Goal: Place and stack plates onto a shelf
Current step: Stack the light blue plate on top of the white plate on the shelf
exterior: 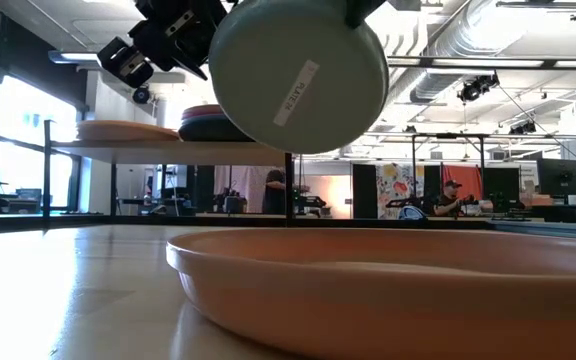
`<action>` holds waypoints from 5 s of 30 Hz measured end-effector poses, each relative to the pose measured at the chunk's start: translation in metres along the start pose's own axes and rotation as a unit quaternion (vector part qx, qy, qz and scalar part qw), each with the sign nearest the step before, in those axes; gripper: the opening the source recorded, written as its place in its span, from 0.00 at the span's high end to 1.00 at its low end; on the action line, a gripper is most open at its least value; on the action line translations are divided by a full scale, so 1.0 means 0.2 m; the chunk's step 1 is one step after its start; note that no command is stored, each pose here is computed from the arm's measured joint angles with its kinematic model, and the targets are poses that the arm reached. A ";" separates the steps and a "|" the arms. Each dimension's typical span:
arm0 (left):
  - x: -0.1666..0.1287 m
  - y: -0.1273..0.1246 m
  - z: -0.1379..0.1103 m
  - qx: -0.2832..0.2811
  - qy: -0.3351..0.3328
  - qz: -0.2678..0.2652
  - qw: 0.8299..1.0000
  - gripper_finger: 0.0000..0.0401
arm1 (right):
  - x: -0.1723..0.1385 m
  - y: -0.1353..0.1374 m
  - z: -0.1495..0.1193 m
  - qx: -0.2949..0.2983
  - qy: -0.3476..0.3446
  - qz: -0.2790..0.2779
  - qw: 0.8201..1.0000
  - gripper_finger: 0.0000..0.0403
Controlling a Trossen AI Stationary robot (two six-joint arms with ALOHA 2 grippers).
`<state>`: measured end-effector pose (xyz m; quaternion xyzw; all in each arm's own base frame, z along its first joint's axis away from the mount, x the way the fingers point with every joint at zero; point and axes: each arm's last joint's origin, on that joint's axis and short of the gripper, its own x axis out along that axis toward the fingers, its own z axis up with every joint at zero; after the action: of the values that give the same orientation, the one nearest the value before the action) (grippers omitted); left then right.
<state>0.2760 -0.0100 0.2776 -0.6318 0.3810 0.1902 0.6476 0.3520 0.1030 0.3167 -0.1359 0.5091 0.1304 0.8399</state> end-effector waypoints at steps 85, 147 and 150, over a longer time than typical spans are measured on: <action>-0.78 0.32 0.03 -0.068 -0.151 0.008 0.986 1.00 | -0.31 -0.05 0.13 0.020 -0.077 -0.017 0.997 0.66; -1.07 0.54 0.25 -0.384 -0.358 0.169 0.834 0.99 | -0.31 -0.04 0.08 0.050 -0.030 -0.013 0.998 0.66; -1.08 0.55 0.28 -0.381 -0.351 0.178 0.836 0.99 | -0.31 -0.04 0.09 0.050 -0.035 -0.013 0.998 0.66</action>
<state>0.0727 0.1079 0.3569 -0.6405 0.1312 0.6416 0.4010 0.3416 0.0968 0.3802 -0.0956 0.4832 0.0980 0.8648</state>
